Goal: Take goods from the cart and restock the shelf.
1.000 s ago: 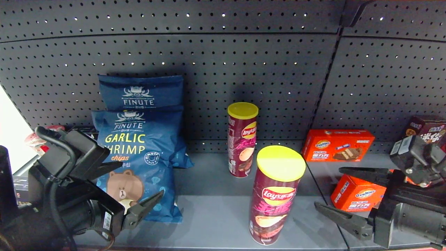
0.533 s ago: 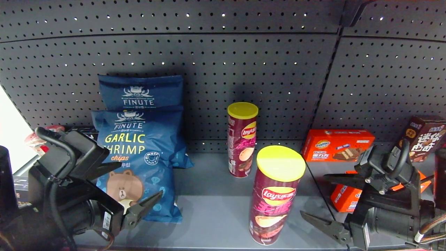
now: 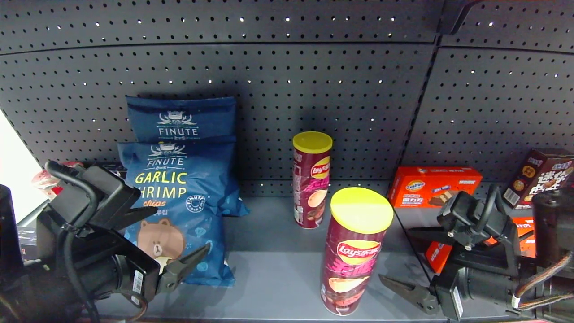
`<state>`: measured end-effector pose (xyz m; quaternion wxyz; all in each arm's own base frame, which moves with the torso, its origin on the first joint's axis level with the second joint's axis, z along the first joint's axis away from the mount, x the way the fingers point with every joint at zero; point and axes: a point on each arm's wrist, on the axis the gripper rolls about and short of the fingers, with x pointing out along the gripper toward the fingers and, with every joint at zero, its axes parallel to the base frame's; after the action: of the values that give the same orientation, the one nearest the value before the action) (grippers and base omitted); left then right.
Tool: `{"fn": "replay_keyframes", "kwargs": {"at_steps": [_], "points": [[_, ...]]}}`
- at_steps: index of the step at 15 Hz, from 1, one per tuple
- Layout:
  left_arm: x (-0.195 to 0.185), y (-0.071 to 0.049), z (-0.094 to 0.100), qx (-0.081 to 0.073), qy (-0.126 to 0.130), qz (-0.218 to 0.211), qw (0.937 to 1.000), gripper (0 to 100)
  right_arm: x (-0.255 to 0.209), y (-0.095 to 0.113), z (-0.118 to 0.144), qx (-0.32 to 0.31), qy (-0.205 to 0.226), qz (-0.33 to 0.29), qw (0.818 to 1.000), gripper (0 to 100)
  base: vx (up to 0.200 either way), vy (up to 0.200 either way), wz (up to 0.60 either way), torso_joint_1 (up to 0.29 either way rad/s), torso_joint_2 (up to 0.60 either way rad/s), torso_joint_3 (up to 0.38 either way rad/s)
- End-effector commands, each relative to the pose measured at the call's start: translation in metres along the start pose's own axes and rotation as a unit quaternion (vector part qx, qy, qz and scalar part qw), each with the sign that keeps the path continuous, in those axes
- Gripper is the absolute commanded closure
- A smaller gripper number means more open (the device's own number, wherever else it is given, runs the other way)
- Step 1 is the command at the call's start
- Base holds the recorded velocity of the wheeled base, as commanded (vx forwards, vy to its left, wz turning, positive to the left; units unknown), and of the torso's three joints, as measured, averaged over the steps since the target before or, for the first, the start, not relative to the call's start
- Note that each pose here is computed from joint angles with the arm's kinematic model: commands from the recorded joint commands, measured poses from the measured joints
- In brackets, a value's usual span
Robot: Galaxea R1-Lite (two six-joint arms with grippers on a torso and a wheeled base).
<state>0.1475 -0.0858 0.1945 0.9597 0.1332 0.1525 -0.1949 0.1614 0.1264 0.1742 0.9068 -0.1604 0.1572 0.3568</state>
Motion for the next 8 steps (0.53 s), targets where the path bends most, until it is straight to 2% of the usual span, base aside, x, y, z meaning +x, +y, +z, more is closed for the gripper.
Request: {"fn": "replay_keyframes", "kwargs": {"at_steps": [1,8], "points": [[0.000,0.000,0.000,0.000,0.001,0.000,1.0000,0,0.005,0.000,0.000,-0.001,0.006,0.003,1.000,0,0.000,0.000,0.00,0.000,0.00,0.000],[0.000,0.001,-0.002,-0.002,0.004,0.003,1.0000,0,0.020,0.000,0.002,-0.001,0.017,0.007,1.000,0,0.000,0.000,0.00,0.000,0.00,0.000]]}}
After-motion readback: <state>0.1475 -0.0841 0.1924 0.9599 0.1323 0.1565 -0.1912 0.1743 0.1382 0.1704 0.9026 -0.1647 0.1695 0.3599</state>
